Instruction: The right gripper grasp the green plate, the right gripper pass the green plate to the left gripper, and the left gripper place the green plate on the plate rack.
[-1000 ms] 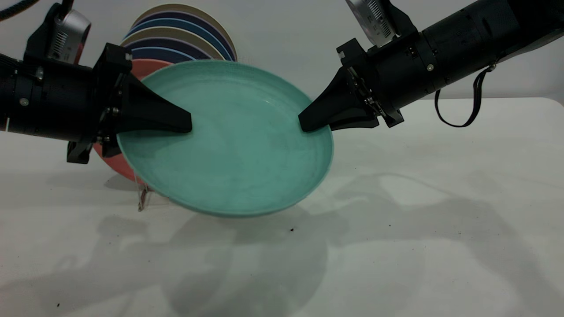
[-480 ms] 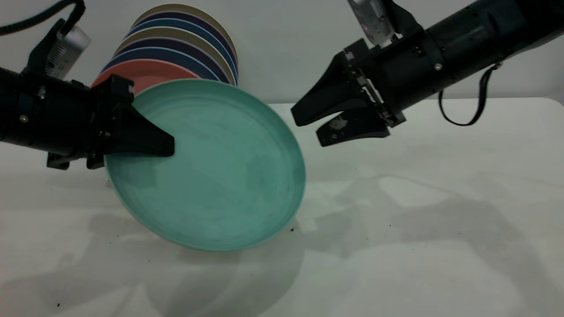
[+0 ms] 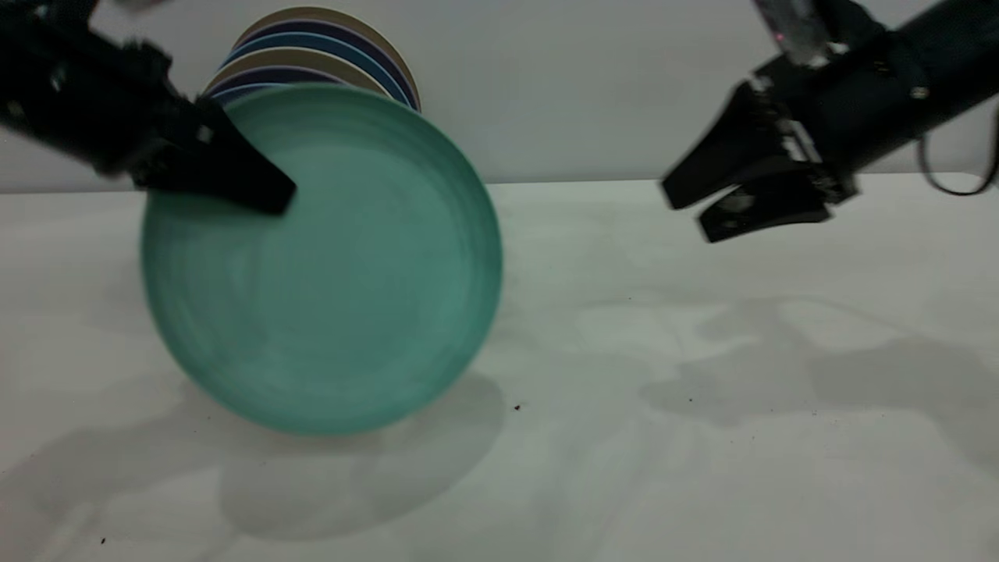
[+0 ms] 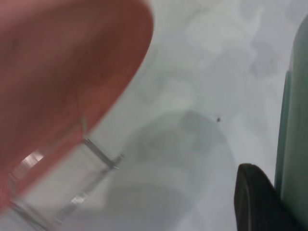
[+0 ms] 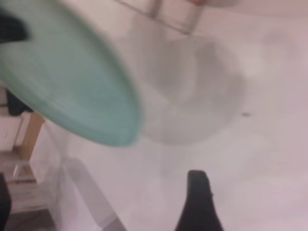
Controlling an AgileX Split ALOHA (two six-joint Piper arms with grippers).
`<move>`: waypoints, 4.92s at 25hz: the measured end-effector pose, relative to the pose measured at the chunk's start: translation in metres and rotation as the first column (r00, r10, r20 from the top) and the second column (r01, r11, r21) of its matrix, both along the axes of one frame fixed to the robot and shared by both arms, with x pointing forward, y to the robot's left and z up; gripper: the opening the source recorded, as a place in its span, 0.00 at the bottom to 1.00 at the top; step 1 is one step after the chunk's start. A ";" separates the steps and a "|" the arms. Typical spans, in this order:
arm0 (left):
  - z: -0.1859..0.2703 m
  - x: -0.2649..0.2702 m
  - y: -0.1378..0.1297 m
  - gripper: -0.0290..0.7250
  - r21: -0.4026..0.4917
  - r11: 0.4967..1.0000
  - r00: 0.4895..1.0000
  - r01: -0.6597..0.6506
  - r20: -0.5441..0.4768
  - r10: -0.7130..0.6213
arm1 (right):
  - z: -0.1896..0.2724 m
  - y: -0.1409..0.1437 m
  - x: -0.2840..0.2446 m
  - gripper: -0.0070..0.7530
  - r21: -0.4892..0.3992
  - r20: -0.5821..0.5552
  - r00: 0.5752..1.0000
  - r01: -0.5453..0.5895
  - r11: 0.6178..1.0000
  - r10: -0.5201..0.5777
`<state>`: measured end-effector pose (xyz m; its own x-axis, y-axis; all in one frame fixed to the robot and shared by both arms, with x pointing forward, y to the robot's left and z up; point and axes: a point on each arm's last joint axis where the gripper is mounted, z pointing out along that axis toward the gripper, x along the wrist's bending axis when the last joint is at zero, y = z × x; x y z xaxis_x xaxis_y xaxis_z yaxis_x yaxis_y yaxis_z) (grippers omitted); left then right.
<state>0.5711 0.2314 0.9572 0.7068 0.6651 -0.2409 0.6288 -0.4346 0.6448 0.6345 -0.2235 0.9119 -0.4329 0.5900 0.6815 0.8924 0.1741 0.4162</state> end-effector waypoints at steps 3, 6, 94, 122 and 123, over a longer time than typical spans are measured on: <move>0.019 0.010 0.003 0.21 0.132 0.975 0.981 0.176 0.056 -0.185 | -0.001 -0.022 0.002 0.78 -0.013 -0.014 0.999 0.050 0.999 -0.050; 0.037 0.019 0.010 0.21 0.280 0.916 0.943 0.289 0.081 -0.322 | -0.002 -0.038 0.004 0.78 -0.023 -0.025 0.995 0.091 0.996 -0.091; -0.004 0.078 0.020 0.80 0.547 0.683 0.770 0.484 0.105 -0.630 | -0.006 -0.050 0.003 0.77 -0.080 -0.039 0.993 0.105 0.991 -0.109; 0.100 0.042 0.043 0.69 0.535 0.844 0.991 -0.048 0.131 -0.027 | -0.011 -0.054 -0.002 0.77 -0.148 -0.110 0.986 0.106 0.983 -0.123; 0.104 0.038 0.045 0.69 0.517 0.847 0.991 -0.120 0.114 0.071 | -0.013 -0.055 -0.003 0.77 -0.173 -0.133 0.983 0.103 0.979 -0.127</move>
